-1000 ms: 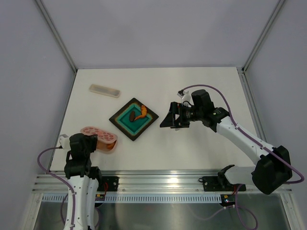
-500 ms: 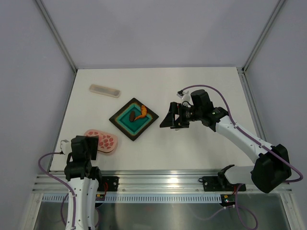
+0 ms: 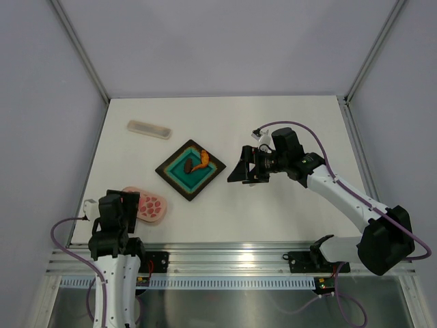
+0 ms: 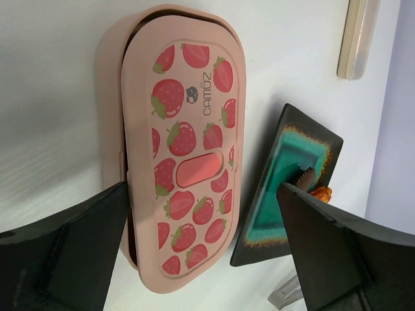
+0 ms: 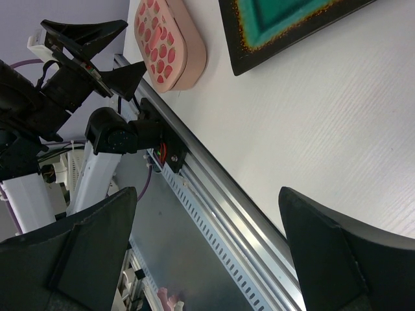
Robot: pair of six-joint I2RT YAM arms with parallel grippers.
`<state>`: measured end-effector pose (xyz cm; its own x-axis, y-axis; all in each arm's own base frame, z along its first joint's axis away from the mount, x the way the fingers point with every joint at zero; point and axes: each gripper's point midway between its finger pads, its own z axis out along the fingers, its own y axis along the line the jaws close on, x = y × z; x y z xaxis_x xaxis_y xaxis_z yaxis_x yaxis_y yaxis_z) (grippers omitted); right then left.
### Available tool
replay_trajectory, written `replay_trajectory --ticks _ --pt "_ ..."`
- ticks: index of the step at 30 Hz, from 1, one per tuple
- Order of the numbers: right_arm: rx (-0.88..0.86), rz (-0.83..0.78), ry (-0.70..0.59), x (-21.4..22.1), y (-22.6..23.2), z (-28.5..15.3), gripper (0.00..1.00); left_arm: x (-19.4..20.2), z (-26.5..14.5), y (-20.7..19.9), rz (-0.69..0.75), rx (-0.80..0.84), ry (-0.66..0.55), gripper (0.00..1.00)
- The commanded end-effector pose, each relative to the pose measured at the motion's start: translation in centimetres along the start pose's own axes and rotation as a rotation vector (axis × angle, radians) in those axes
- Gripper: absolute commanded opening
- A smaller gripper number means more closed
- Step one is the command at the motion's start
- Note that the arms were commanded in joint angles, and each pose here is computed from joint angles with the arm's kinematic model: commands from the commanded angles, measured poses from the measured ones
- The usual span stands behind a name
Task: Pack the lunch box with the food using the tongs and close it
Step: Close the box lid on the packing box.
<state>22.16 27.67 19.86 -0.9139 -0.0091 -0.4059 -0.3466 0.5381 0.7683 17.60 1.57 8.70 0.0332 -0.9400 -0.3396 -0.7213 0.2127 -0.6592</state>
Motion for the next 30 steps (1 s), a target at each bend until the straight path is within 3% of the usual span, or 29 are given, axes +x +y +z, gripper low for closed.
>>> replay_trajectory --ticks 1,7,19,21,30 --pt "-0.044 -0.036 -0.048 -1.5 1.7 -0.9 0.98 -1.4 -1.4 -1.3 0.015 0.013 -0.041 0.99" --pt "-0.048 -0.036 -0.050 -1.5 1.7 -0.9 0.98 -1.7 -1.9 -0.8 0.059 -0.087 -0.022 0.99" --pt "-0.049 -0.031 -0.044 -1.5 1.6 -0.6 0.98 -4.9 -5.6 -3.1 0.151 -0.051 -0.125 0.97" --pt "-0.051 -0.029 -0.044 -1.6 1.6 -0.6 0.98 -4.7 -5.8 -4.5 0.258 0.012 -0.101 0.88" --pt "-0.051 -0.006 -0.043 -1.7 1.3 -0.1 0.98 -1.5 -8.8 -10.6 0.652 0.290 0.133 0.83"
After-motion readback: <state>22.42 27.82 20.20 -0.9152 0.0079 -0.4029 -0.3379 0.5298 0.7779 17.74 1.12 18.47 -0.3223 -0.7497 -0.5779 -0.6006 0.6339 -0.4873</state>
